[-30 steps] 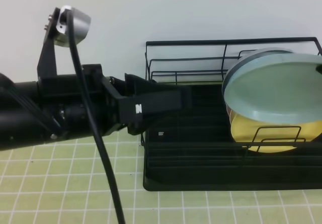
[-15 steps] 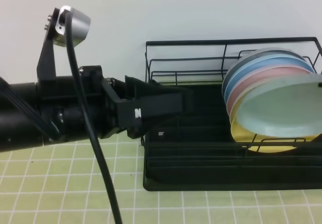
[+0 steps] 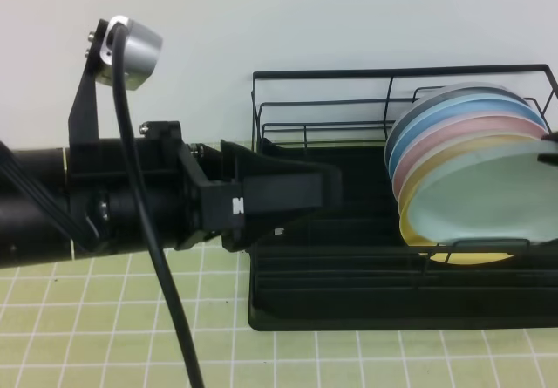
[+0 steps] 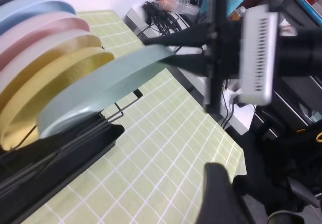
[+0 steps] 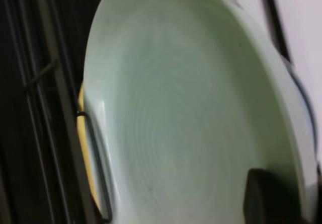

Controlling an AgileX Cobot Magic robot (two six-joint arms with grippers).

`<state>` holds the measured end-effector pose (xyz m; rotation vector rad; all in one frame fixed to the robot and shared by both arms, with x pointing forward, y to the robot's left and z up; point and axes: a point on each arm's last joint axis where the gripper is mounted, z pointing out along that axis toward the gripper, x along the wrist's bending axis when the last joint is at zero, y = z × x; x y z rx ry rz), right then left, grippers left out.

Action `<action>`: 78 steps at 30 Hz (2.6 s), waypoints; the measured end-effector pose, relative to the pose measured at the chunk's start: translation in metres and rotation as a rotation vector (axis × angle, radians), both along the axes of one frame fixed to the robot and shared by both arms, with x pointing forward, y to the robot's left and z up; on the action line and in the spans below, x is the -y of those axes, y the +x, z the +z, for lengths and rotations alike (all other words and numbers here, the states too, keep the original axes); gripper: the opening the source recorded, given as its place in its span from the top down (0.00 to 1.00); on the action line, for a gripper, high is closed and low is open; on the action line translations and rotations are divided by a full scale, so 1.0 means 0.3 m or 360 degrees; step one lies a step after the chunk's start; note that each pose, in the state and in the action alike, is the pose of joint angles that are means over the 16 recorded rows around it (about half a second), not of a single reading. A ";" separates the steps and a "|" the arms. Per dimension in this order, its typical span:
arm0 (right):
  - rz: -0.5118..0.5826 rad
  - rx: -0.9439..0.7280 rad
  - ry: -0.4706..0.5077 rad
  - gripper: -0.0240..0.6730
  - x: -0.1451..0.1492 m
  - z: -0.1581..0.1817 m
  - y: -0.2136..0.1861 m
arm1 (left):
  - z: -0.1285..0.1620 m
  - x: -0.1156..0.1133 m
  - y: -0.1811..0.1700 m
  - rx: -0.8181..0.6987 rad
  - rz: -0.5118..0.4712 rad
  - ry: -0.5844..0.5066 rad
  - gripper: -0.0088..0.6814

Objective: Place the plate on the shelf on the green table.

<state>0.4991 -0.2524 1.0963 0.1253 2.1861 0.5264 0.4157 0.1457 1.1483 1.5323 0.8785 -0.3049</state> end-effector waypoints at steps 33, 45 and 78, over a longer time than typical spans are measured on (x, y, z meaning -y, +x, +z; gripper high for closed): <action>-0.0128 -0.0062 0.0251 0.44 -0.009 -0.019 0.035 | -0.007 -0.001 -0.005 0.0010 -0.0026 0.0049 0.51; -0.0395 0.0102 0.0982 0.82 0.006 0.191 -0.166 | -0.052 -0.037 0.044 0.0246 0.0194 0.0400 0.91; -0.0757 0.0183 0.1662 0.97 0.090 -0.280 -0.633 | -0.318 -0.235 0.018 0.0367 0.1091 0.0691 0.99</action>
